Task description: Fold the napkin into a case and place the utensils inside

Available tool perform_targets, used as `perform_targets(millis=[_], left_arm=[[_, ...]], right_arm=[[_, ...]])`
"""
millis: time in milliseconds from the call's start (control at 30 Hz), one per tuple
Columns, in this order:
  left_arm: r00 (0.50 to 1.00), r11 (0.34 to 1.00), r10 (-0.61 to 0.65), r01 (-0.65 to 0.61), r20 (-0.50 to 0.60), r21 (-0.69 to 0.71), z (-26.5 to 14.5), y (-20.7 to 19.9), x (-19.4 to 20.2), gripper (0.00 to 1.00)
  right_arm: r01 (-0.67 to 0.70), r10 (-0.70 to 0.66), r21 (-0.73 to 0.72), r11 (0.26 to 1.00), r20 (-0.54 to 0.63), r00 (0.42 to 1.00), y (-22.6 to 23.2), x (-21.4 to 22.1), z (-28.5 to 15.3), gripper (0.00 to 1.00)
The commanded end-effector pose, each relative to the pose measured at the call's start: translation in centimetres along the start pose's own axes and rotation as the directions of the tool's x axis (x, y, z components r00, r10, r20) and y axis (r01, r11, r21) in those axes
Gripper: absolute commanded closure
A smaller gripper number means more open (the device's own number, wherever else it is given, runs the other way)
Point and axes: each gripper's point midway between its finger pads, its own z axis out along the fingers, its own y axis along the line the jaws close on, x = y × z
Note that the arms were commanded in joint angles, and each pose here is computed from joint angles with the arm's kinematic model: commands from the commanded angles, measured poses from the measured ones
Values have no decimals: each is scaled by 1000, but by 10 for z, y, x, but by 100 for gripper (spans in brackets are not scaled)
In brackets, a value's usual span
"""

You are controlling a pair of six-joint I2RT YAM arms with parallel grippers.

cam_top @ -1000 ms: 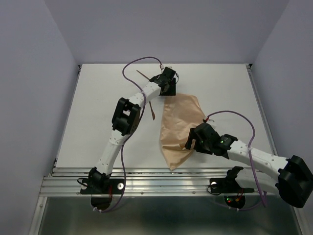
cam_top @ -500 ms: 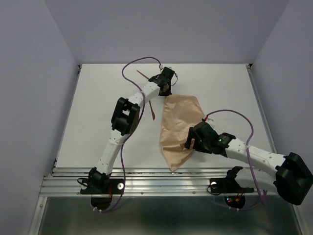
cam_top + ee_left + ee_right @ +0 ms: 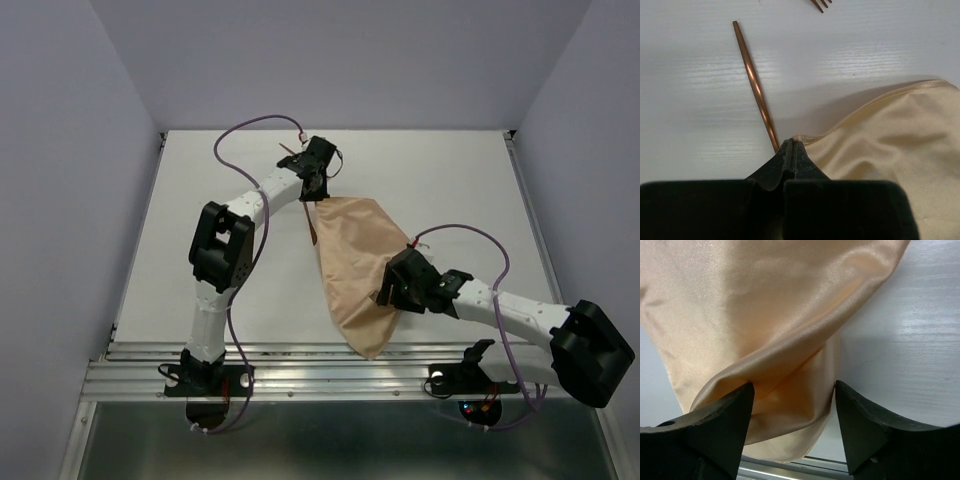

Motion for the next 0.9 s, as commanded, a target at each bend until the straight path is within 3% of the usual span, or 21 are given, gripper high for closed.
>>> perform_targets(millis=[0,100,133,167,300,367,500,567,700,767,800,833,867], left_arm=[[998,999,-34,35,55,-15,-23,13,-11,100],[997,999,-42,44,63,-19,-28,17,-12,100],[997,999,-45,47,64,-21,-29,18,-12,100],[996,998,-51,53,72,-16,-33,19,-16,100],[992,997,-66,61,112,45,-48,14,-40,100],[993,995,-57,49,102,83,-54,8,-49,100],[978,987,-76,45,196,154,-84,-10,-103,100],[950,968,-123,51,286,247,-120,-22,-144,100],[880,908,-220,27,421,419,-194,-30,-199,100],[830,873,-274,1,486,489,-239,-24,-220,100],[828,868,-280,2,485,496,-241,-21,-217,100],[793,854,-304,-19,529,519,-274,-10,-220,100],[784,850,-308,-28,539,527,-278,-12,-224,100]], right_arm=[[-15,16,-42,999,39,999,13,-9,-1,36],[-21,23,-30,999,43,999,13,-11,0,72],[-25,26,-6,1000,52,998,8,-13,0,91],[-39,38,16,999,62,997,5,-15,0,98],[-16,-8,124,992,195,981,-8,-51,-7,99],[11,-54,156,988,272,961,-7,-87,-17,99],[-33,-57,214,976,397,916,-19,-175,-40,99],[-44,-87,243,969,501,861,-16,-232,-71,99],[-72,-110,241,968,664,740,4,-307,-140,99],[-83,-116,242,967,706,699,8,-324,-163,99],[-94,-109,234,968,726,679,10,-330,-174,99],[-122,-111,254,960,739,665,3,-329,-180,99],[-125,-106,246,961,746,658,2,-329,-185,99]])
